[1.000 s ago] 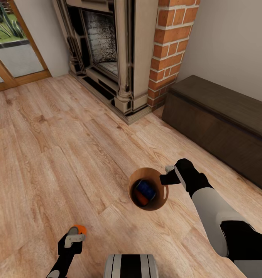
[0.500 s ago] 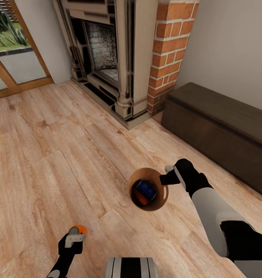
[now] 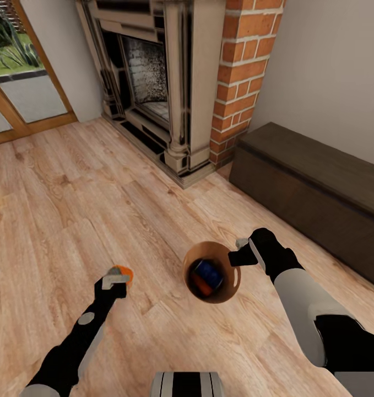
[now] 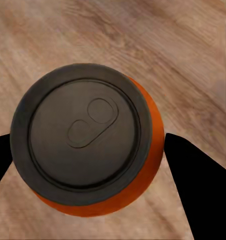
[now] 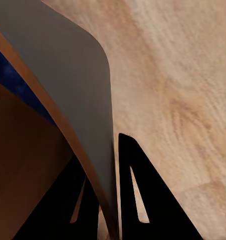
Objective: Put the three can of soda from the living room inside the tash can in the kitchen.
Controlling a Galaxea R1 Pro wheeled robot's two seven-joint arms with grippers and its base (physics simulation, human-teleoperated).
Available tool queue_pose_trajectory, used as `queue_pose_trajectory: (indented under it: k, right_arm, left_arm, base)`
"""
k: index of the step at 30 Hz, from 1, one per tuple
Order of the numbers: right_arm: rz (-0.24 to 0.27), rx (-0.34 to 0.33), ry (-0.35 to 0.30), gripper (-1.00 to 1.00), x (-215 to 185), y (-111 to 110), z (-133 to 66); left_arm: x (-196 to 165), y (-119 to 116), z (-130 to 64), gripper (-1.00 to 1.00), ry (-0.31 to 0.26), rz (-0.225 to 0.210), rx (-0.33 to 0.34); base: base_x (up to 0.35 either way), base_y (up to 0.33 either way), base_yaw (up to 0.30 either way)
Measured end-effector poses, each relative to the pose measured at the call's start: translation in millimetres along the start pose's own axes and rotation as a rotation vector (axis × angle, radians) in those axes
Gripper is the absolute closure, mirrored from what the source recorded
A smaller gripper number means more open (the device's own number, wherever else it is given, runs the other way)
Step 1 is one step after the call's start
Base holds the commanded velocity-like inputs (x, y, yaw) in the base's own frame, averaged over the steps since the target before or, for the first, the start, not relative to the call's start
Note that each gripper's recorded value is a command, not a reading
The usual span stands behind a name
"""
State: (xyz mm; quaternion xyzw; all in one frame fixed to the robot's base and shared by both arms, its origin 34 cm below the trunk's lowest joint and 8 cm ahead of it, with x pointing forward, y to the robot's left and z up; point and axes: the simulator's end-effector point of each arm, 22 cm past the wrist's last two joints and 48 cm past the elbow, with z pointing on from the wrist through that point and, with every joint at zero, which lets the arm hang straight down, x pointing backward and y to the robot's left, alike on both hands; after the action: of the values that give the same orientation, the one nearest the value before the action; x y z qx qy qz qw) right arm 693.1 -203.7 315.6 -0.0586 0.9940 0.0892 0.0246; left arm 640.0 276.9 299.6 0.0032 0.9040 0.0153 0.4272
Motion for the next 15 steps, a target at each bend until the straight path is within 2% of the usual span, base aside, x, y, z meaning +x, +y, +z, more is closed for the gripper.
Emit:
queue_pose_trajectory:
  k: [1,3,4,7,9,14,15]
  right_arm:
    - [0.002,0.000,0.010,1.00,3,0,0.2]
    - [0.007,-0.003,0.034,1.00,10,0,0.8]
    - [0.010,-0.004,0.048,1.00,14,0,1.6]
    - [0.019,-0.006,0.090,1.00,28,-1,3.6]
    - [0.020,-0.003,0.107,1.00,33,-1,2.5]
    - [0.027,-0.014,0.134,1.00,41,3,3.5]
    - [0.027,-0.014,0.136,1.00,42,4,4.0]
  left_arm:
    - [-30,-5,-2.6,1.00,-0.014,0.001,0.020]
    - [-104,-22,-18.3,1.00,-0.080,0.005,0.078]
    - [-128,-28,-27.3,1.00,-0.092,0.008,0.102]
    - [-167,-42,-48.8,1.00,-0.090,0.015,0.153]
    - [-173,-50,-57.4,1.00,-0.061,0.019,0.184]
    - [-150,-78,-72.4,1.00,0.075,0.014,0.293]
    - [-142,-95,-79.0,1.00,0.126,0.001,0.371]
  base:
    - [0.000,0.000,0.000]
    - [0.000,0.000,0.000]
    - [0.000,0.000,0.000]
    - [0.000,0.000,0.000]
    - [0.000,0.000,0.000]
    - [0.000,0.000,0.000]
    - [0.000,0.000,0.000]
